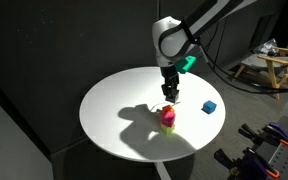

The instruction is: Pick up the gray block and put it on the pink block

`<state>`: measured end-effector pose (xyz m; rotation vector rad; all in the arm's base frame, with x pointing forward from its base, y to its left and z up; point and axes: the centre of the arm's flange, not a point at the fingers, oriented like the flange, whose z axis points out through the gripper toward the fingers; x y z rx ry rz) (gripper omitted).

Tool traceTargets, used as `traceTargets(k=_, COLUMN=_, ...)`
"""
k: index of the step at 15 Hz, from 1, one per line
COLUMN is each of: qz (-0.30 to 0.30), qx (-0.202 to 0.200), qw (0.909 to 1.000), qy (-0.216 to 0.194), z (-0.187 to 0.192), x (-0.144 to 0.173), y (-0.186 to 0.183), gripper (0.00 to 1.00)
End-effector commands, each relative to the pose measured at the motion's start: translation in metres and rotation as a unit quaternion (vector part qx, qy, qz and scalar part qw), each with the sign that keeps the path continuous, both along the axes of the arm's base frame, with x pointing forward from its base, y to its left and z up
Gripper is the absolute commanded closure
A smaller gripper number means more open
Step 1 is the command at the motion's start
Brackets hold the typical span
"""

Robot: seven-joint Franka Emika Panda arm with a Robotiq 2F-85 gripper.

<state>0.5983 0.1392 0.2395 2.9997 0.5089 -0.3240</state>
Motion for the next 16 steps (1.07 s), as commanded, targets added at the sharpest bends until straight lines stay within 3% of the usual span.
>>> traceTargets(k=1, qz=0.009, qx=-0.009, qw=0.9997, qy=0.022, z=0.010, x=-0.022, y=0.008, gripper=0.75)
traceTargets(k=10, qz=0.044, qx=-0.012, qw=0.9986, qy=0.027, z=-0.004, x=-0.050, y=0.036, gripper=0.75)
traceTargets(k=16, qz=0.066, qx=-0.006, qw=0.9978, qy=0.006, z=-0.013, x=-0.055, y=0.053, gripper=0.75)
